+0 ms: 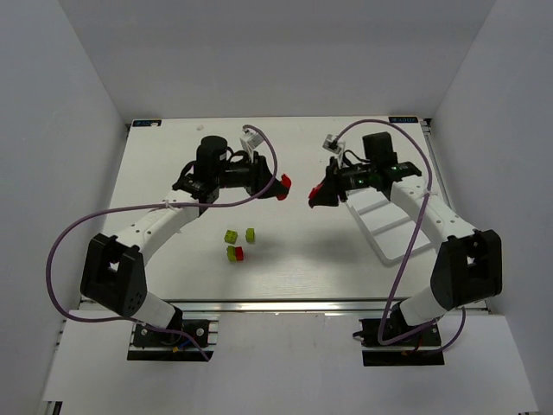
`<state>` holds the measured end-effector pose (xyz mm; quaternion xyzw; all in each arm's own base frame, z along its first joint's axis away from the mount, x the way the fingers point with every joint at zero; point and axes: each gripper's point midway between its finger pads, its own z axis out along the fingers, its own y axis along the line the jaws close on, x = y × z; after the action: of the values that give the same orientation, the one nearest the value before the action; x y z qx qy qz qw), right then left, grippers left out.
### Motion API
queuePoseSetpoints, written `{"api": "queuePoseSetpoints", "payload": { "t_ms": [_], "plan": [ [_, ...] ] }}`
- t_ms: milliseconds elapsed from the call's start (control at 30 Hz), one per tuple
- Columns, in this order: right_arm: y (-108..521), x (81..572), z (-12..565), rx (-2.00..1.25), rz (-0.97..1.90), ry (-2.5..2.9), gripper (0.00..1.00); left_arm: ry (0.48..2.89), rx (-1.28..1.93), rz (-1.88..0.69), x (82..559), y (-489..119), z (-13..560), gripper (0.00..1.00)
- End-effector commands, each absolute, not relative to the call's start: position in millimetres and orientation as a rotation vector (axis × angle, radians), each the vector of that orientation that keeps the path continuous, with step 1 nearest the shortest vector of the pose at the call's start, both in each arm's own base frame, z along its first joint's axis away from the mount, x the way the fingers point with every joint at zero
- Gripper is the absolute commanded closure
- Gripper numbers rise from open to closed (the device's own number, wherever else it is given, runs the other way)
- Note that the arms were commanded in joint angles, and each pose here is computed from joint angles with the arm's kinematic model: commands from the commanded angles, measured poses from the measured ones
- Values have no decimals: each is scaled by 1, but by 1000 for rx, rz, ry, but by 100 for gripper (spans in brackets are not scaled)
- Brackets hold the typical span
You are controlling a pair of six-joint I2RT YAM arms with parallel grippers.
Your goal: Sort the legos into containers by color
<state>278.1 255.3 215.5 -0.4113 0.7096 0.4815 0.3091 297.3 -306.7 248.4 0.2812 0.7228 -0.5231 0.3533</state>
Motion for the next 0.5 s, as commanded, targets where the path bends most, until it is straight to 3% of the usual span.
{"api": "queuePoseSetpoints", "payload": {
  "t_ms": [0, 133, 300, 467],
  "plan": [
    [211, 298, 192, -1017, 1066, 1969, 100, 1905, 632, -1154, 322, -289, 256, 100],
    [171, 321, 172, -899, 835, 2082, 100, 1885, 621, -1143, 330, -294, 255, 100],
    [85, 380, 150, -587, 208, 2166, 100, 1910, 646, -1187, 324, -308, 240, 100],
    [66, 405, 139, -533, 100, 2198, 100, 1953, 666, -1194, 319, -319, 219, 100]
  ]
}}
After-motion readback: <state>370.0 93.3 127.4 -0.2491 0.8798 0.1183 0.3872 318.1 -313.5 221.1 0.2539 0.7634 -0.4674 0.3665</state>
